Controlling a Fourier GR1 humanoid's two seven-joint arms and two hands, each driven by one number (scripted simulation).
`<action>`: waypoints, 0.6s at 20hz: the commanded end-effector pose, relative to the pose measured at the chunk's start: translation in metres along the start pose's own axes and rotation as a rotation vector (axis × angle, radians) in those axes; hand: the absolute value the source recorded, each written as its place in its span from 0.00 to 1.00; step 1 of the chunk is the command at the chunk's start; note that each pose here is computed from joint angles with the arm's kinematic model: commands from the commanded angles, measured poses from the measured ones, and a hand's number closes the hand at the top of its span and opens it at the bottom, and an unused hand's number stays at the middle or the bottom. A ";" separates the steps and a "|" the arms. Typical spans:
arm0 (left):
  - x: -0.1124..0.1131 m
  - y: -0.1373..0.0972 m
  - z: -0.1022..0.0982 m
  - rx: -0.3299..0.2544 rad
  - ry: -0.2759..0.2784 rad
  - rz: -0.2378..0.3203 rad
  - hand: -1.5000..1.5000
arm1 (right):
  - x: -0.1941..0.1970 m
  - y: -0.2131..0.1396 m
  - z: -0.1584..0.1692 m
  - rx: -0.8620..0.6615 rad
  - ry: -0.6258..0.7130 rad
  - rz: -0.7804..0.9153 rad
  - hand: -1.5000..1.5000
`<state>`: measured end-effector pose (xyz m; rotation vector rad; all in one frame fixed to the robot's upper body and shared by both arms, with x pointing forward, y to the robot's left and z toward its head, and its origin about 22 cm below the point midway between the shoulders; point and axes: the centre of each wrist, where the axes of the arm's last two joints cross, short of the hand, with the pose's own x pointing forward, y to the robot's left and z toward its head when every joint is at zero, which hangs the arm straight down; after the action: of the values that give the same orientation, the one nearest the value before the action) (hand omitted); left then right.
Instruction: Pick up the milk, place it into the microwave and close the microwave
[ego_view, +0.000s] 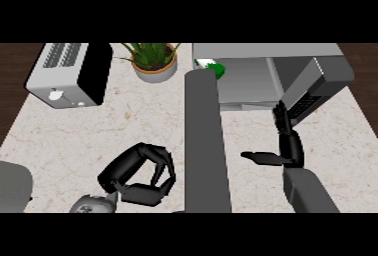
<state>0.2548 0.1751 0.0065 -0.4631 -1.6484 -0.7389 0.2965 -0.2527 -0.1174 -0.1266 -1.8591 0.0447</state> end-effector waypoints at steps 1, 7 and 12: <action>-0.018 -0.017 -0.012 -0.085 0.044 -0.019 1.00 | 0.002 -0.017 0.038 0.009 -0.013 0.004 0.00; -0.034 -0.056 -0.030 -0.141 0.077 0.049 1.00 | 0.038 -0.032 0.060 -0.010 -0.050 -0.011 0.00; -0.042 -0.099 -0.038 -0.267 0.046 -0.012 1.00 | 0.077 -0.052 0.084 -0.017 -0.080 -0.003 0.00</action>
<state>0.2434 0.1065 -0.0379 -0.5914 -1.5381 -0.8947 0.2190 -0.2837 -0.0844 -0.1355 -1.9239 0.0361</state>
